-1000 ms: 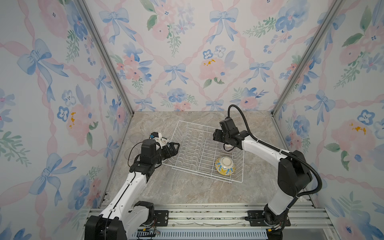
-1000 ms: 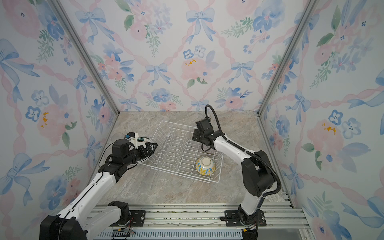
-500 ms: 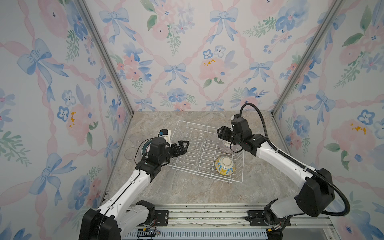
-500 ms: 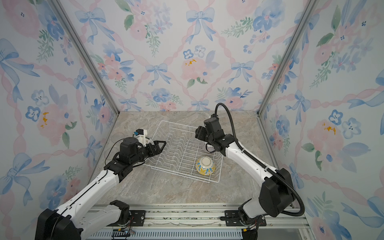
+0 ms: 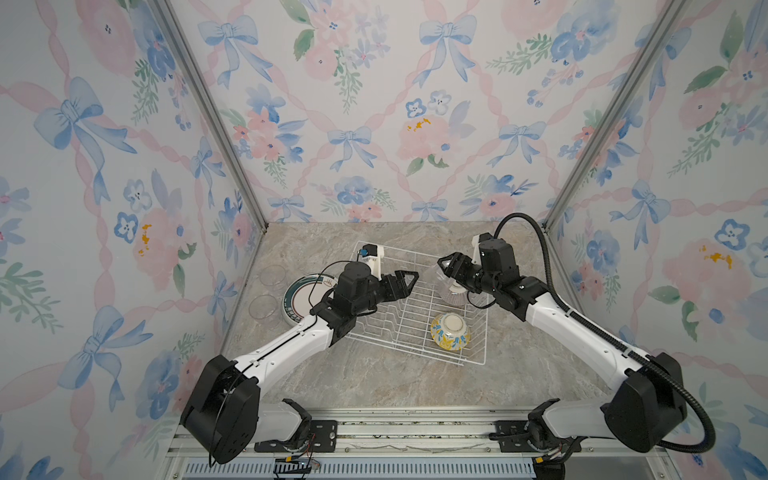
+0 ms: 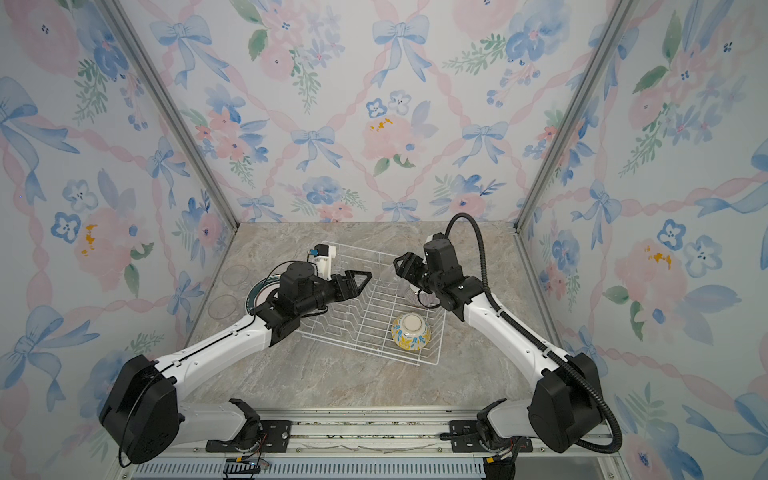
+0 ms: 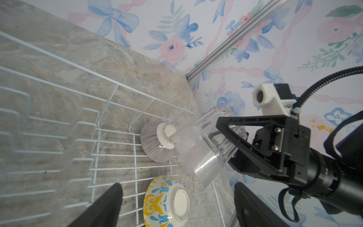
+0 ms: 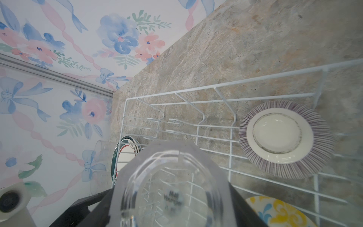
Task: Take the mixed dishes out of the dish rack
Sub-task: 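Lift the clear cup and pass it to the left gripper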
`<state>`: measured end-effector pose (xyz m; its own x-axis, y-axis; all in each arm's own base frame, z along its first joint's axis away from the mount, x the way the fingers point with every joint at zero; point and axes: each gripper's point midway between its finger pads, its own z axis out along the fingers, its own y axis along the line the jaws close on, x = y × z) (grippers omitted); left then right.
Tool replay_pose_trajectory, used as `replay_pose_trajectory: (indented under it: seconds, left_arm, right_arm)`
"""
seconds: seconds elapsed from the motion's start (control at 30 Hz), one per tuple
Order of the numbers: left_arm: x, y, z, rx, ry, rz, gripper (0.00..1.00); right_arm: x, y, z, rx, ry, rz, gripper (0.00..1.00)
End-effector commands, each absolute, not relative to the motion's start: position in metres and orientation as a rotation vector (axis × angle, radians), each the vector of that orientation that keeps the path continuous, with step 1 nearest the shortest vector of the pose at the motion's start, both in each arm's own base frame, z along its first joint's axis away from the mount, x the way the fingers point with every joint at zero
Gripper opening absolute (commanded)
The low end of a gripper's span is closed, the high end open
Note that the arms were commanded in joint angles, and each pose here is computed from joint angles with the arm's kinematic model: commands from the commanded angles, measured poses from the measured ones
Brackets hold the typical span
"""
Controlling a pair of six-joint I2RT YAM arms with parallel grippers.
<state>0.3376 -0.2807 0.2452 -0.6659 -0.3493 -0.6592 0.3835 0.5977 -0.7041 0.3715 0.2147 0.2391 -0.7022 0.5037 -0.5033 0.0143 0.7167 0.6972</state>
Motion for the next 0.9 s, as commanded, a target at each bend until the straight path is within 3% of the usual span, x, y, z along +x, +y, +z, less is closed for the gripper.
replay_pose_trajectory:
  seconds: [0.0,0.47,0.87]
  left_arm:
    - [0.348,-0.298,0.269,0.081,1.919,-1.185,0.84]
    - [0.357,-0.348,0.286,0.152,1.83,-1.41,0.63]
    - [0.364,-0.355,0.291,0.133,1.781,-1.405,0.53]
  right_arm:
    - [0.374,0.216,0.272,0.415,2.099,1.035,0.64]
    - [0.392,0.198,0.282,0.491,2.031,1.098,0.64]
    - [0.414,0.214,0.28,0.545,2.002,1.304,0.63]
